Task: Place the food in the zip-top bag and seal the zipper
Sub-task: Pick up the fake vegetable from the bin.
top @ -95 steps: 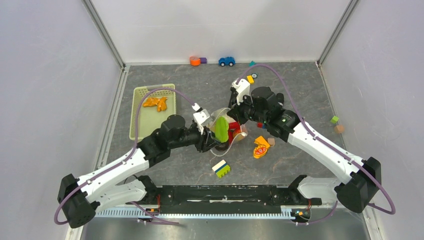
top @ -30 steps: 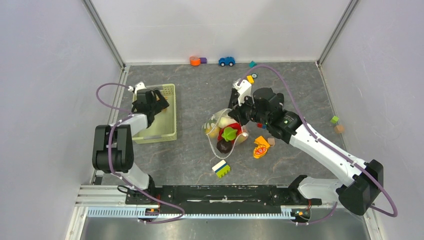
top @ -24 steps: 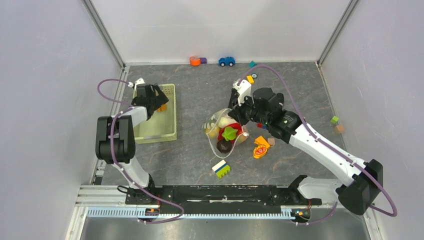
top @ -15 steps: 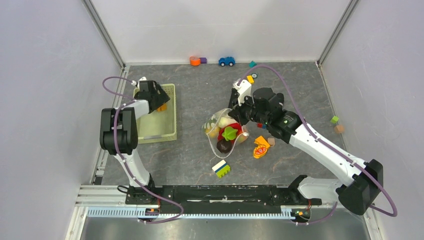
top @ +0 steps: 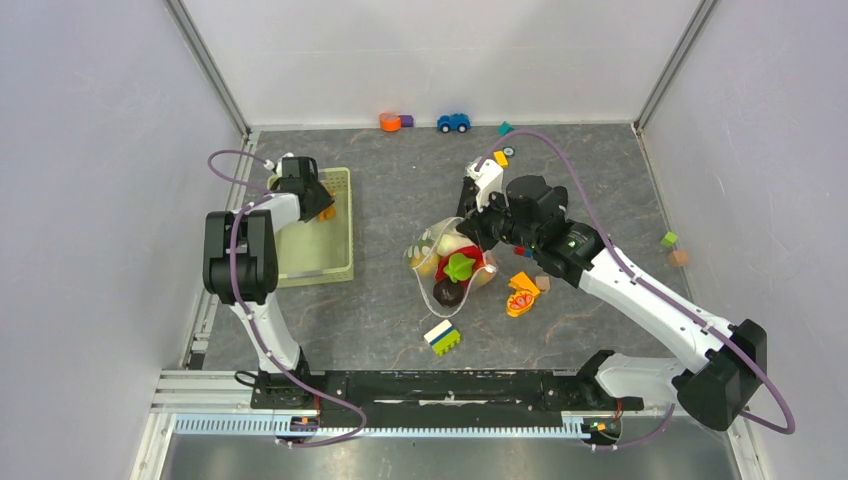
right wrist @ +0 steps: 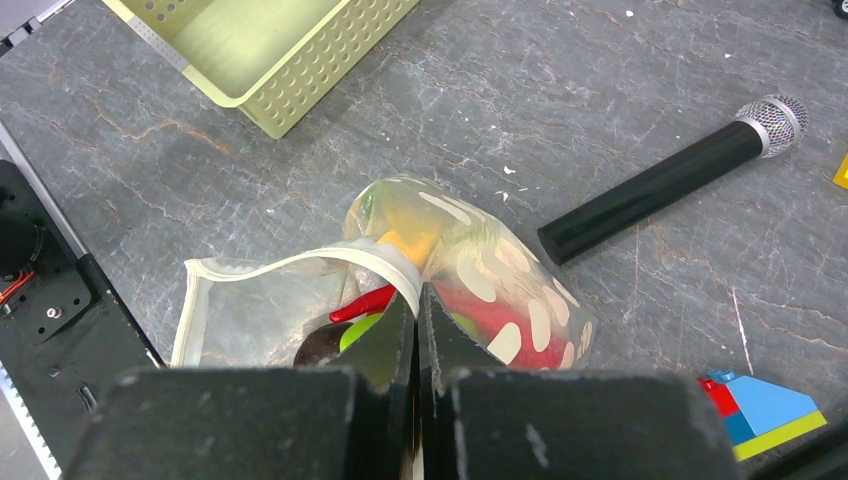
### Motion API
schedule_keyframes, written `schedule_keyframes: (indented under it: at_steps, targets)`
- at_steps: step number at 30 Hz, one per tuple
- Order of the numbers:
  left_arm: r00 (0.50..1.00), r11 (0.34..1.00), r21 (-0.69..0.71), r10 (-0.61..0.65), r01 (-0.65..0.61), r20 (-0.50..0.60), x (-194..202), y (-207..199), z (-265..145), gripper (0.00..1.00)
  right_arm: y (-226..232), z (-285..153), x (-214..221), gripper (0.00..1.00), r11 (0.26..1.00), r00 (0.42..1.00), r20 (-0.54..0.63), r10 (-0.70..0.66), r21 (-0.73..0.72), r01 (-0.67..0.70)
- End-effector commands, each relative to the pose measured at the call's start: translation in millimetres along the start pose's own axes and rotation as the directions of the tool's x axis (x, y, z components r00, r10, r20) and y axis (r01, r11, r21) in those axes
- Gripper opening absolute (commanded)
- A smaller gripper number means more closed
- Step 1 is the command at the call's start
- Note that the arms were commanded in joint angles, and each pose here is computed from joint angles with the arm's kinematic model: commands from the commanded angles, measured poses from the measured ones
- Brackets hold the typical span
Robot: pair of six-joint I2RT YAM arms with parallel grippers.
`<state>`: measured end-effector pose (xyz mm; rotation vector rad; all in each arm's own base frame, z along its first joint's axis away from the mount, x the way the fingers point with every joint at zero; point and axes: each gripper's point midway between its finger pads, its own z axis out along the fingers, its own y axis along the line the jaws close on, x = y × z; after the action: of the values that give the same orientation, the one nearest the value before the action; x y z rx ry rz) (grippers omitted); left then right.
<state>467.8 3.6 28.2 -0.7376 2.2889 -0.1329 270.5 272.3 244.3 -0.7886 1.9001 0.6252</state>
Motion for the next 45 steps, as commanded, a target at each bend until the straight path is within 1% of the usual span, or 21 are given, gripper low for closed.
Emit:
schedule_keyframes:
  at_steps: [1, 5, 12, 19, 24, 26, 29, 32, 34, 35, 37, 39, 41, 42, 43, 44, 45]
  targets:
    - [0.994, 0.999, -0.047, 0.004, -0.009, -0.106, 36, 3, 1, 0.49, 5, -7, -26, 0.00, 1.000, 0.996, 0.093, -0.012, -0.013, 0.013]
    - [0.997, 0.998, -0.061, 0.005, -0.010, -0.081, 31, 6, -7, 0.40, 2, -9, -26, 0.00, 1.000, 0.995, 0.096, -0.015, 0.001, 0.015]
    - [1.000, 0.997, -0.071, 0.004, -0.004, -0.001, 15, 11, -32, 0.31, 2, -11, -26, 0.00, 1.000, 0.994, 0.104, -0.015, 0.004, 0.014]
    - [0.996, 0.999, -0.028, -0.019, 0.021, 0.083, 1, 8, -56, 0.20, 4, -9, -26, 0.00, 1.000, 0.995, 0.098, -0.014, -0.003, 0.014]
    - [0.993, 1.000, 0.011, -0.026, 0.025, 0.113, -5, 2, -69, 0.15, 4, -9, -26, 0.00, 1.000, 0.995, 0.097, -0.012, -0.010, 0.013]
    - [0.991, 0.999, 0.026, -0.035, 0.032, 0.128, -8, 0, -73, 0.14, 3, -9, -26, 0.00, 1.000, 0.995, 0.098, -0.013, 0.002, 0.013]
    - [0.990, 0.996, 0.084, -0.047, 0.036, 0.129, -10, -10, -83, 0.14, 4, -8, -25, 0.00, 1.000, 0.995, 0.095, -0.011, -0.007, 0.011]
    - [0.987, 0.983, 0.183, -0.055, 0.027, 0.150, -16, -27, -101, 0.14, 4, -6, -25, 0.00, 1.000, 0.996, 0.093, -0.015, -0.007, 0.016]
    - [0.985, 0.970, 0.243, -0.039, -0.003, 0.169, -17, -38, -117, 0.13, 3, -5, -24, 0.00, 1.000, 0.996, 0.086, -0.015, -0.005, 0.015]
    - [0.980, 0.957, 0.288, -0.029, -0.029, 0.197, -23, -47, -129, 0.13, 3, -4, -23, 0.00, 1.000, 0.996, 0.085, -0.016, -0.007, 0.017]
    - [0.973, 0.907, 0.406, 0.018, -0.113, 0.231, -23, -72, -157, 0.13, 3, -3, -24, 0.00, 1.000, 0.996, 0.085, -0.024, -0.007, 0.025]
    - [0.956, 0.837, 0.506, 0.068, -0.210, 0.284, -19, -99, -190, 0.13, 2, -2, -23, 0.00, 1.000, 0.997, 0.078, -0.025, -0.005, 0.026]
    - [0.925, 0.750, 0.570, 0.147, -0.336, 0.351, -7, -123, -223, 0.09, 2, -1, -22, 0.00, 1.000, 0.997, 0.073, -0.026, -0.008, 0.026]
    - [0.908, 0.685, 0.612, 0.193, -0.396, 0.372, 5, -137, -241, 0.09, 3, -2, -23, 0.00, 1.000, 0.997, 0.075, -0.027, -0.011, 0.028]
    - [0.887, 0.602, 0.656, 0.239, -0.454, 0.395, 18, -149, -260, 0.09, 3, -2, -23, 0.00, 0.999, 0.997, 0.076, -0.030, -0.011, 0.031]
    - [0.866, 0.503, 0.705, 0.282, -0.500, 0.413, 36, -160, -279, 0.09, 3, -2, -24, 0.00, 1.000, 0.997, 0.076, -0.029, -0.010, 0.030]
    - [0.839, 0.386, 0.749, 0.320, -0.539, 0.439, 54, -169, -299, 0.11, 2, -1, -24, 0.00, 0.999, 0.997, 0.075, -0.030, -0.008, 0.031]
